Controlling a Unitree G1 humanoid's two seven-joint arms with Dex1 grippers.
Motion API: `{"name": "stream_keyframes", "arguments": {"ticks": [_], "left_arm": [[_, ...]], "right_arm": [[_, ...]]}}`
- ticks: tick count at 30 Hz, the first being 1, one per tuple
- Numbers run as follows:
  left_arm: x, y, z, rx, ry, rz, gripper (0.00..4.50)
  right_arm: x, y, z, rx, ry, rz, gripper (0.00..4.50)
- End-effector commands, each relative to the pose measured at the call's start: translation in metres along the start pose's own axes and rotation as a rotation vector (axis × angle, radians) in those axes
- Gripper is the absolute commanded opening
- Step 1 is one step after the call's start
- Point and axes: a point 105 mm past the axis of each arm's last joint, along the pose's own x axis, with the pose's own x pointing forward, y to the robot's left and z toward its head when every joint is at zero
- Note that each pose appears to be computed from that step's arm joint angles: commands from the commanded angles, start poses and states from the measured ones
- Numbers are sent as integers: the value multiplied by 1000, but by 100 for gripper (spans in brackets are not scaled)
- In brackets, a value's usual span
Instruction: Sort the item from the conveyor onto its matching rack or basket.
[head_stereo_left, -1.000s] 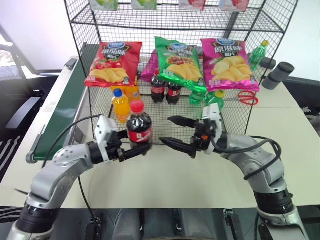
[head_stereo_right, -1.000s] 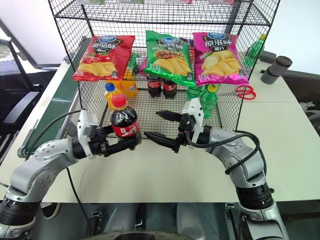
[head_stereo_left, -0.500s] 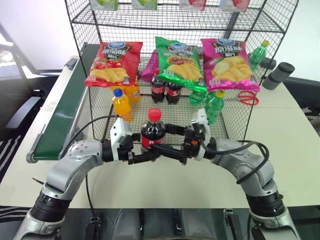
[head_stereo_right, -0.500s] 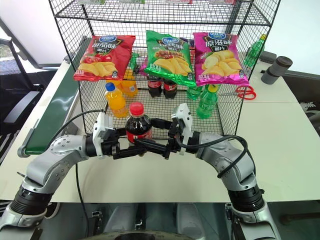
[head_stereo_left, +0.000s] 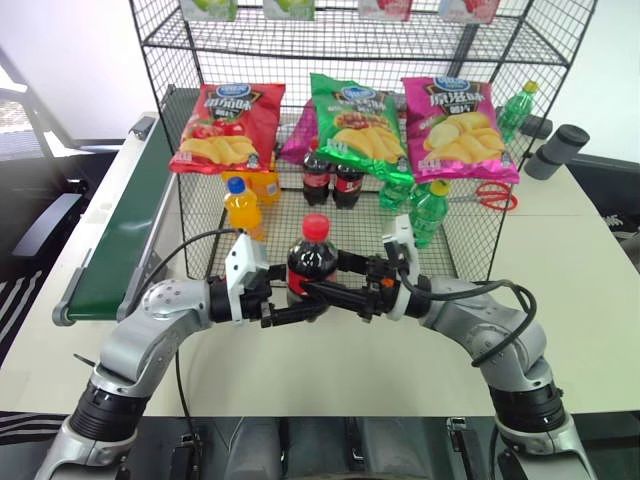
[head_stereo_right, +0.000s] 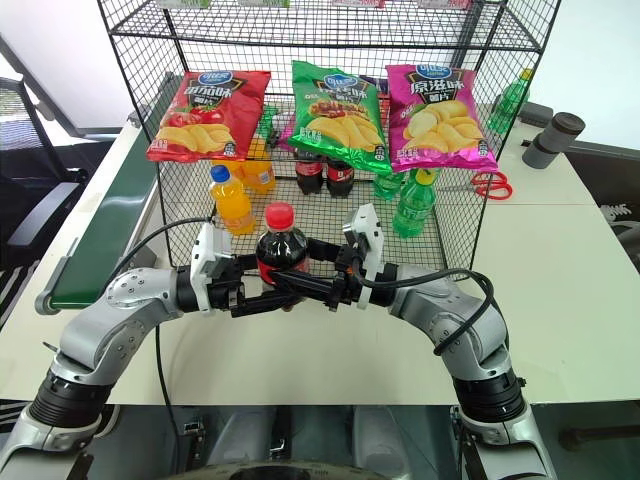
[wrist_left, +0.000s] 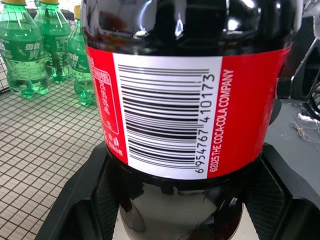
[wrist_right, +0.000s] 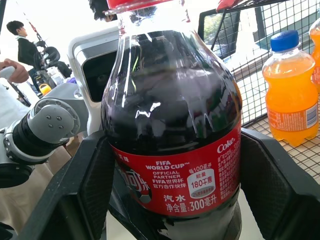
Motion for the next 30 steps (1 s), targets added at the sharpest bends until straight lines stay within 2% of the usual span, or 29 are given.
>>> {"name": "stream_keyframes", "arguments": {"ticks": [1,2,6,10,15,20,24,30], "left_arm": [[4,-6,15,43,-37,-26,424],[3,-5,15,57,-33,-11,444],[1,-3,12,62,-13,8,444],[-9,6,4,62,25,81,444],[-39,26,-10,54,64,255,444],[-60,35,-16,77,73,361,444],[-63,36,-13,94,36,386,444],[-60,33,-13,94,21,379,444]], "right_arm": [[6,10,12,-26,-55,44,303],[6,9,12,-28,-57,41,303],[5,4,14,-45,-72,6,303],[1,-13,19,-99,-103,-86,303],[-12,-46,27,-205,-133,-276,303],[-20,-80,19,-290,-142,-464,303],[-14,-99,4,-404,-118,-551,303],[1,-125,0,-438,-174,-656,303]]}}
